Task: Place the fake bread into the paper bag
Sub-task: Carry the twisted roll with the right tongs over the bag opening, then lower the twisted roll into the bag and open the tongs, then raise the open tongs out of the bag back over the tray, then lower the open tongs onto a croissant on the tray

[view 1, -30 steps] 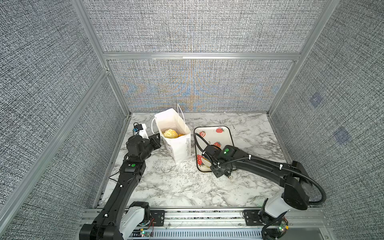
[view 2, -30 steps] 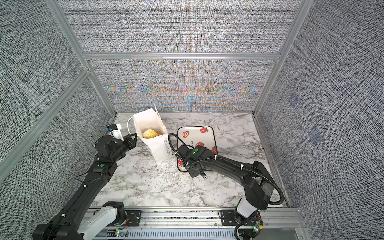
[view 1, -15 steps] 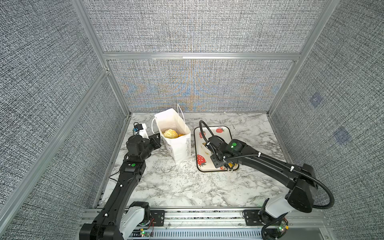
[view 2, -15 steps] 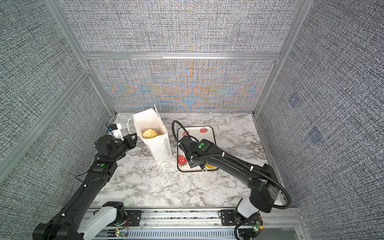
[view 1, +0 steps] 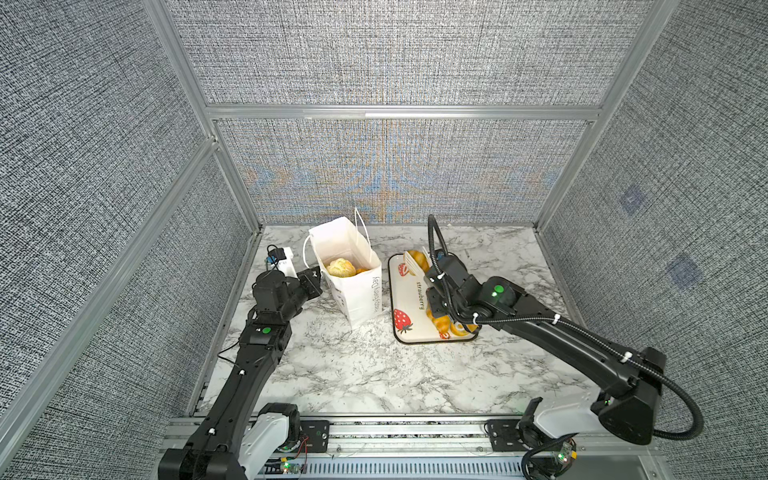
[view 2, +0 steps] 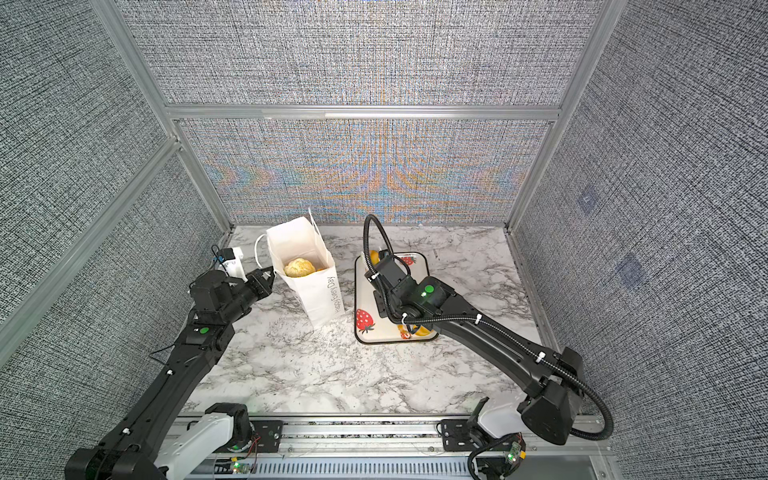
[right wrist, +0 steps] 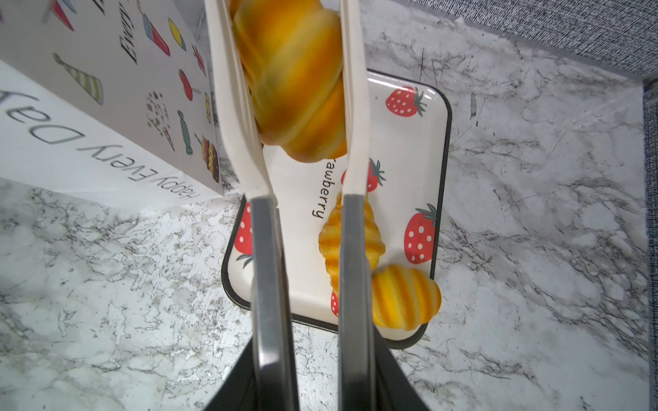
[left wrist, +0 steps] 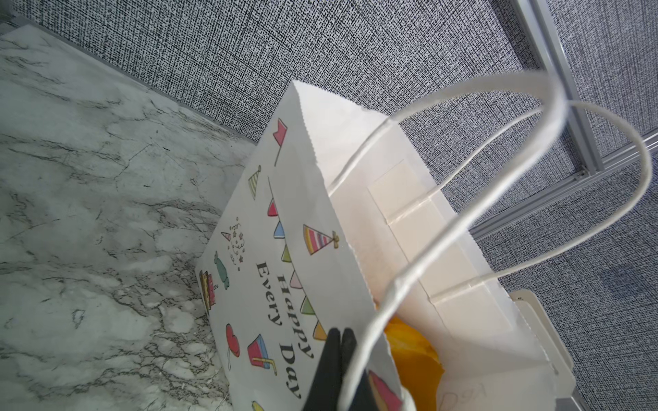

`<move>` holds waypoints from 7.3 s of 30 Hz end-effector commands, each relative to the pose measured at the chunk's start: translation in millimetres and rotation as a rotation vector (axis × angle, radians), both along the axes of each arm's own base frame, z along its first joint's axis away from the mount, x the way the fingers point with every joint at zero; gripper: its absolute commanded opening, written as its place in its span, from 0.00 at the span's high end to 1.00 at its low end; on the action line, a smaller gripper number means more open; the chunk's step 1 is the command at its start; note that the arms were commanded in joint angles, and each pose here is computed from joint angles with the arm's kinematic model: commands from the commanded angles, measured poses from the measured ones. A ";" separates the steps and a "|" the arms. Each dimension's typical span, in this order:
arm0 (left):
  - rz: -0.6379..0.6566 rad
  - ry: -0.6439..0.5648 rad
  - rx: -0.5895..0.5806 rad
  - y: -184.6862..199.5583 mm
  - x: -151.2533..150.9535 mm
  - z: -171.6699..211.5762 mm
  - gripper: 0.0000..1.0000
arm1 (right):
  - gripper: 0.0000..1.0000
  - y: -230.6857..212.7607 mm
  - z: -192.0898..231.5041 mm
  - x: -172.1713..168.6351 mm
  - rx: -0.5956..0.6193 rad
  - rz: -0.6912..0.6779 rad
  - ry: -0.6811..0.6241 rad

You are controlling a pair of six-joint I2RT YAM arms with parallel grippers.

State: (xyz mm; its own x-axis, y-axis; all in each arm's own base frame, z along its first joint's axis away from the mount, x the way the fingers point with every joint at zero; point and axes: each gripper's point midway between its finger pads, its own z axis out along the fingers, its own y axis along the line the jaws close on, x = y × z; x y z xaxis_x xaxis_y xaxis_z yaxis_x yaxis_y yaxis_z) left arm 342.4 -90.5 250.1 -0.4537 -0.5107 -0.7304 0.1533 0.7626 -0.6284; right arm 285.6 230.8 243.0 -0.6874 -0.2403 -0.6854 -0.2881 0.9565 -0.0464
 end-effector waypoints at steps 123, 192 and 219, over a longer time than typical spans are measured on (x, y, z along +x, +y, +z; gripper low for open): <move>-0.006 0.030 0.006 -0.3 -5.5 -4.0 1.00 | 0.44 93.0 111.2 -6.6 0.317 0.193 -0.268; -0.015 0.044 -0.025 -3.9 -2.5 -13.3 1.00 | 0.44 -53.2 -114.2 -31.7 -0.001 -0.196 0.410; -0.014 0.056 -0.025 -3.7 -2.3 -23.5 1.00 | 0.42 -53.5 -140.3 -42.5 -0.056 -0.175 0.505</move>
